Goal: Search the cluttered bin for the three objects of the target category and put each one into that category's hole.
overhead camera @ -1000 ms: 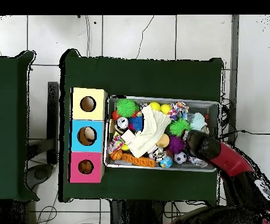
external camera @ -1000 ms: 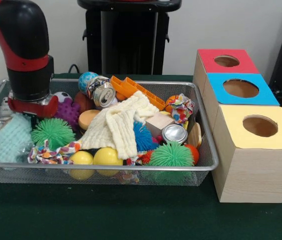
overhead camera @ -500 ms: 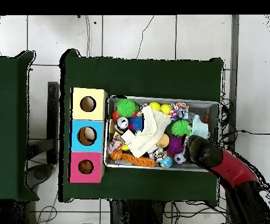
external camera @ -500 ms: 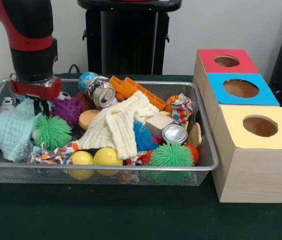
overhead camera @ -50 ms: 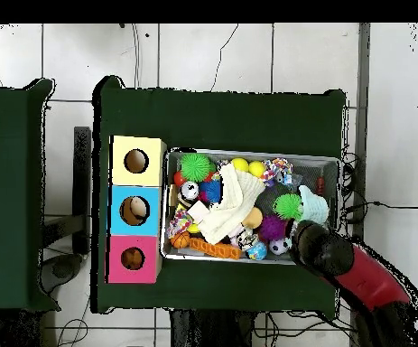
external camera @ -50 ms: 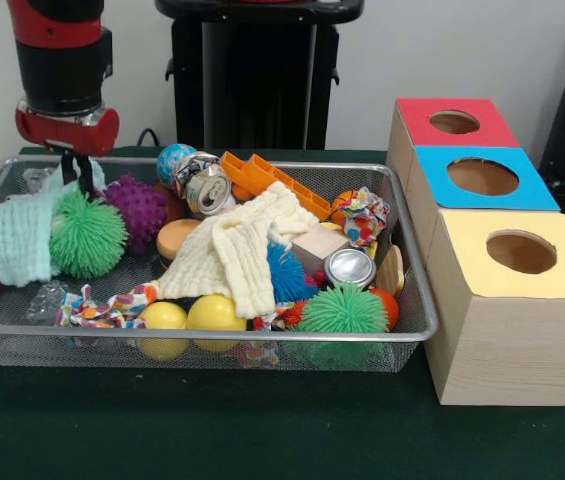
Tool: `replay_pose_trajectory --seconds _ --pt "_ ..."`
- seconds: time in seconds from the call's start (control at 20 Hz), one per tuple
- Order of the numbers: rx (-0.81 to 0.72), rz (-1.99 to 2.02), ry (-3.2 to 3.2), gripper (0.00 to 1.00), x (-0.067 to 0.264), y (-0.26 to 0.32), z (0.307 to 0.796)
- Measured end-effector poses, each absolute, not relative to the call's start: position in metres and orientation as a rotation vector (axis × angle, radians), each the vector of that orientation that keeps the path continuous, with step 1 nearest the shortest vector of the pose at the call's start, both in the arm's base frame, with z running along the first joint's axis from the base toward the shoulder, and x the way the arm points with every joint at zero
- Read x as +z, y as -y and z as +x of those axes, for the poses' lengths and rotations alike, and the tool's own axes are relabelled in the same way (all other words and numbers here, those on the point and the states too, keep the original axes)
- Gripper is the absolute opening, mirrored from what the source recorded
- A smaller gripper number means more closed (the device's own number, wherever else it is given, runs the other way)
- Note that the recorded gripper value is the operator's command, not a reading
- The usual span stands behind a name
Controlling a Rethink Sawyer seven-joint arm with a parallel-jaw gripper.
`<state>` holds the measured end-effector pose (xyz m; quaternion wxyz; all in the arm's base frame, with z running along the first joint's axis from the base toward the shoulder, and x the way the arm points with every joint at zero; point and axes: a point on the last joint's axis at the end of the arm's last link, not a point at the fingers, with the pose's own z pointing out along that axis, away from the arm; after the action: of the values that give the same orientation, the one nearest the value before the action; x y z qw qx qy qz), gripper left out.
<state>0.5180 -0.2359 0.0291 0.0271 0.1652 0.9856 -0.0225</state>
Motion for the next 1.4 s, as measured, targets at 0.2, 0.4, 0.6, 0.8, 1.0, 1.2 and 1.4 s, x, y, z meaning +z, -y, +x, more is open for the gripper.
replay_pose_trajectory --seconds 0.2,0.4,0.6,0.8,1.0,1.2,1.4 --pt "-0.075 0.529 -3.041 0.00 0.037 0.237 0.514" --pt "-0.078 0.577 -3.042 0.00 0.051 0.239 0.511" --pt "-0.076 0.596 -3.058 0.00 0.061 0.238 0.510" --pt "-0.063 0.608 -3.090 0.00 0.076 0.230 0.512" --pt "-0.048 0.603 -3.139 0.00 0.092 0.217 0.512" --pt "-0.027 0.596 -3.191 0.00 0.109 0.203 0.511" --pt "-0.013 0.596 -3.229 0.00 0.126 0.195 0.514"
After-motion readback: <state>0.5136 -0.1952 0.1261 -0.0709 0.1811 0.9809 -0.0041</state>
